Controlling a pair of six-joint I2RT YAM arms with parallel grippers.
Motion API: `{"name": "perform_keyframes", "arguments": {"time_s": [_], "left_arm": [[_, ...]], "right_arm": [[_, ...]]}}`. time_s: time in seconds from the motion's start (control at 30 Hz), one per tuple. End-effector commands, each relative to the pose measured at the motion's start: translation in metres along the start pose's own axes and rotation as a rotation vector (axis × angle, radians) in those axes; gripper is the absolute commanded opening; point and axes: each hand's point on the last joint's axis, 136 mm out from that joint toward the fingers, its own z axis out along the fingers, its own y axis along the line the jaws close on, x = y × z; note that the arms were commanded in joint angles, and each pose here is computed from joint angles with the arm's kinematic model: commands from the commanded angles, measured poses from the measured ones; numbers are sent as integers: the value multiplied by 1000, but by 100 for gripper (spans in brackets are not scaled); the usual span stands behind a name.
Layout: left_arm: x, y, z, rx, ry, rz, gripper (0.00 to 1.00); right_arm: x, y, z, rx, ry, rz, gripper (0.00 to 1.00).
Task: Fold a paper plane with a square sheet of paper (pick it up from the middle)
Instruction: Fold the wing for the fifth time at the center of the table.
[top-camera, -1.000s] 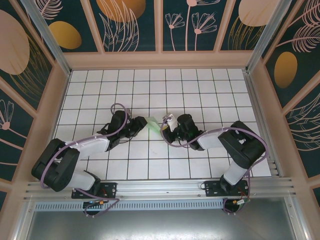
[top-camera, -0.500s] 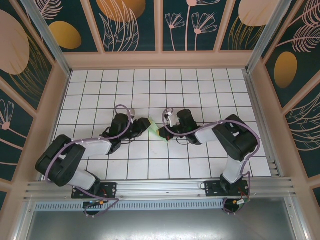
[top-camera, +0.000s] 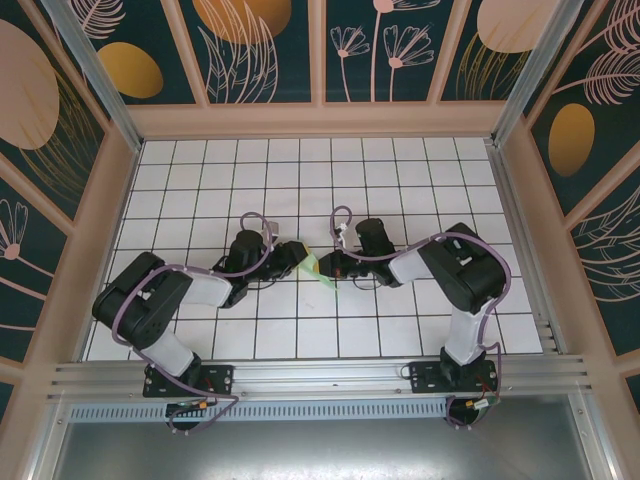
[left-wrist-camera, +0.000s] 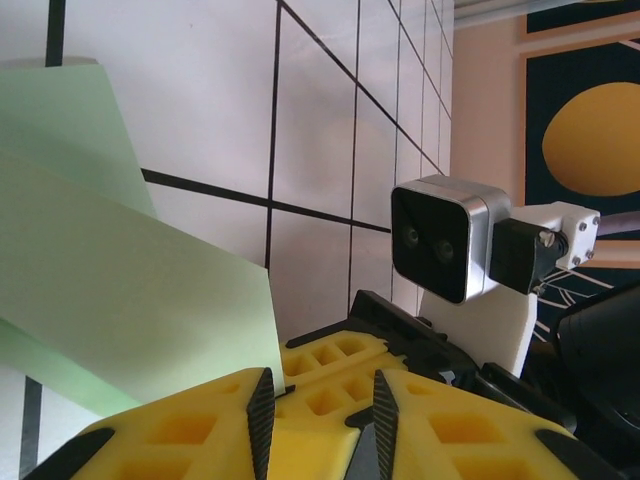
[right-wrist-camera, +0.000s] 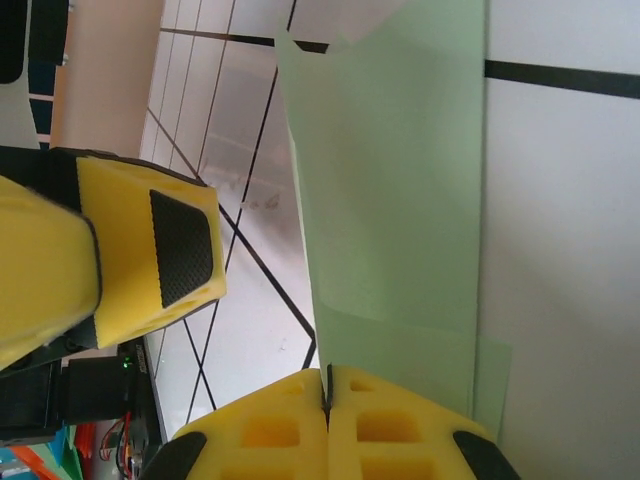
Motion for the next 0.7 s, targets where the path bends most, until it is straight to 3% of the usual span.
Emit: {"name": "perform_keyframes", "arguments": {"time_s": [0.0, 0.67], "left_arm": [[1, -9, 5, 42, 14, 11, 35], [6, 26, 23, -27, 46, -35, 33]], "right_arm": [[-7, 5, 1, -44, -1, 35, 0], [4, -11, 5, -12, 51, 46, 0]]}}
